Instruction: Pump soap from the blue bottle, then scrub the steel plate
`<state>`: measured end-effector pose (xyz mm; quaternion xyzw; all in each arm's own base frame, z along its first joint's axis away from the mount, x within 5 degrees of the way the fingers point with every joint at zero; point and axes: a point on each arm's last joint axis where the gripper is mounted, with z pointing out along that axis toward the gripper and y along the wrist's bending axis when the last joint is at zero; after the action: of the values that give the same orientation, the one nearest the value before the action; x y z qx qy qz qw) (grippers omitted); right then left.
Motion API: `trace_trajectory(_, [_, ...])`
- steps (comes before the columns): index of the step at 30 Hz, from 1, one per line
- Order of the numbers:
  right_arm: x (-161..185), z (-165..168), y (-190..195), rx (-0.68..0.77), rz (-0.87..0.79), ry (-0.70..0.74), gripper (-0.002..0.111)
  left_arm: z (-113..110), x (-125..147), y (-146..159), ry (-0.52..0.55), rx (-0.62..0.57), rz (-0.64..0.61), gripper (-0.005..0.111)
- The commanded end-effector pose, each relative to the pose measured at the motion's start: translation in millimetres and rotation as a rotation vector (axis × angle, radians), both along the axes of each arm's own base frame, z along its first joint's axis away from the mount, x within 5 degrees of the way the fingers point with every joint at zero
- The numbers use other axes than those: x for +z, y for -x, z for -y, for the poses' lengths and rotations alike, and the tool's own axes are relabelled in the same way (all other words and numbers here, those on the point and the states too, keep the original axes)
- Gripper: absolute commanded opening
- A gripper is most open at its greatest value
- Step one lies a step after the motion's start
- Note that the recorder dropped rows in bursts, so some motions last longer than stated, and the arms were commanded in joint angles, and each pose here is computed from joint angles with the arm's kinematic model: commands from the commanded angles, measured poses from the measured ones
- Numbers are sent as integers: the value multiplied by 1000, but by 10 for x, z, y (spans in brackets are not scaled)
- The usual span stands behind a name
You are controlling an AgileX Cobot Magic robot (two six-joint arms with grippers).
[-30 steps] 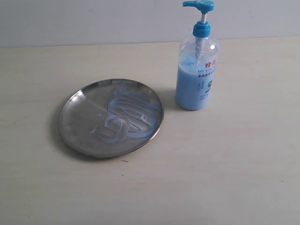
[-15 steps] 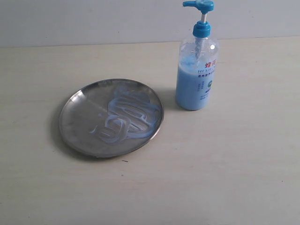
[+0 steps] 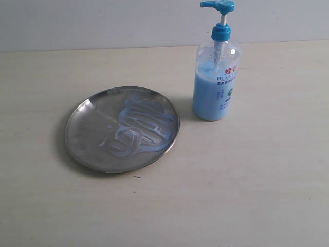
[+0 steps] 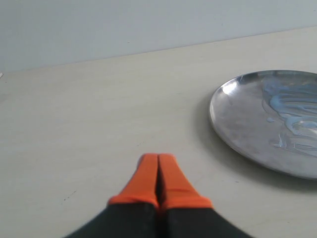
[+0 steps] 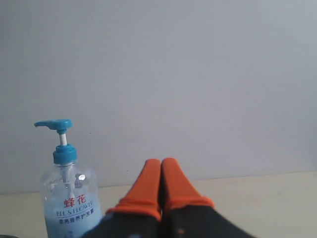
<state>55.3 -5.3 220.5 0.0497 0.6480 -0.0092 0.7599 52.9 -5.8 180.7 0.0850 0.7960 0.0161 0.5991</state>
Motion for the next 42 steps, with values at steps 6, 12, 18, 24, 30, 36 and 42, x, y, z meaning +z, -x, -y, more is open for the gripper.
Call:
trace_trajectory(6, [83,16,23,-23,106,15,0,5,-5,2,10,-5,6,0])
trace_trajectory(12, [364,-14,89,-5,63,59,0,5,-5,2,10,-5,6,0])
trace_trajectory(18, [666,-34,-11,21,-125,152,0,5,-5,2,10,-5,6,0])
trace_trajectory(24, [661,-86,-117,111,-226,95,0,5,-5,2,10,-5,6,0])
trace_trajectory(30, [620,-148,-156,198,-274,78,0,5,-5,2,10,-5,6,0])
trace_trajectory(36, [732,-190,-208,251,-253,75,0,5,-5,2,10,-5,6,0])
trace_trajectory(42, [868,-268,-338,324,-283,94,0,5,-5,2,10,-5,6,0])
